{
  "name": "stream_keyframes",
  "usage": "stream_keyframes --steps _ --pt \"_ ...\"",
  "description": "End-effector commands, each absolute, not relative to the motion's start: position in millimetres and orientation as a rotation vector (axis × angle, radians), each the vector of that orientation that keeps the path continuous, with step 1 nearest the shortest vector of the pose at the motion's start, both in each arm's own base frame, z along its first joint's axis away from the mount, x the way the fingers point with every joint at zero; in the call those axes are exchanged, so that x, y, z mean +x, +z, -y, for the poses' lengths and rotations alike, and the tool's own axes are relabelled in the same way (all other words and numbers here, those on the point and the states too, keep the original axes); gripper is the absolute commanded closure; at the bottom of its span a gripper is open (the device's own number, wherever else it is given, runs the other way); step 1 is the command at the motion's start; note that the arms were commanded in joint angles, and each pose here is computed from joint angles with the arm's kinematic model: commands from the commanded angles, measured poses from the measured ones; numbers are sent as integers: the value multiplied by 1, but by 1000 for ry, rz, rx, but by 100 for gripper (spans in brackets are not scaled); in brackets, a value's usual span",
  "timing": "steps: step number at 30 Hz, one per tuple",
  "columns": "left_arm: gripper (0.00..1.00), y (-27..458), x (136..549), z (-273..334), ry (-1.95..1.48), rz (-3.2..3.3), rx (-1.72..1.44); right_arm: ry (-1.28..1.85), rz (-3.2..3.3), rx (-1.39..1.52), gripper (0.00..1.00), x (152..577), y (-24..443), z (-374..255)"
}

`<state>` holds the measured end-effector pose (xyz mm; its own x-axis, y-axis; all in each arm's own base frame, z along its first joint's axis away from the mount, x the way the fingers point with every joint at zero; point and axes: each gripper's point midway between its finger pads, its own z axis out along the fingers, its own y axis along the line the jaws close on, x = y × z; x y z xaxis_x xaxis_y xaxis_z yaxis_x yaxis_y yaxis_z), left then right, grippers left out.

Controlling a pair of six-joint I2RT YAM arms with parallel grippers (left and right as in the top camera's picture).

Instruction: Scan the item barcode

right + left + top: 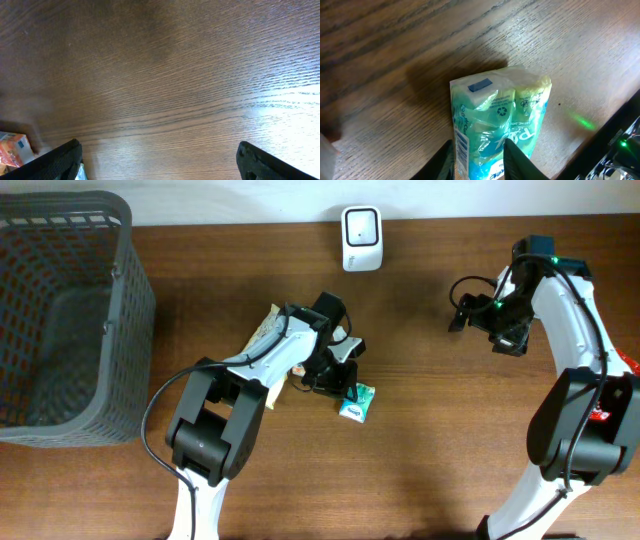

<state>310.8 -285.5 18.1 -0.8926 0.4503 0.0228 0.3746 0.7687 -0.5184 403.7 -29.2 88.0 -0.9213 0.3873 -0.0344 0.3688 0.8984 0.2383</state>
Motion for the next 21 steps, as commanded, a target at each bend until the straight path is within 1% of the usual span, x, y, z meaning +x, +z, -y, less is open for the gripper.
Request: stream_keyframes --steps 1,4,6,8,9,13,15,17,21 --pt "74 11 308 285 780 2795 -587 358 -2981 601 2 404 88 27" --pt "81 5 307 285 771 2786 -578 358 -2981 601 2 404 88 27" --pt "88 4 306 285 768 2783 -580 358 -2981 601 2 404 88 27" --pt "98 4 306 285 768 2783 -580 358 -2981 601 2 404 88 27" --pt "100 4 306 285 768 2783 -580 358 -2981 601 2 404 88 27" --pt "100 7 307 284 751 2788 -580 358 -2981 601 2 404 88 27" --pt "100 12 315 276 652 2831 -589 358 -2981 601 2 404 88 27" --pt "100 21 329 259 464 2903 -606 358 -2981 601 2 404 88 27" --pt "100 61 370 222 2 3075 -644 358 -2981 601 2 404 88 27"
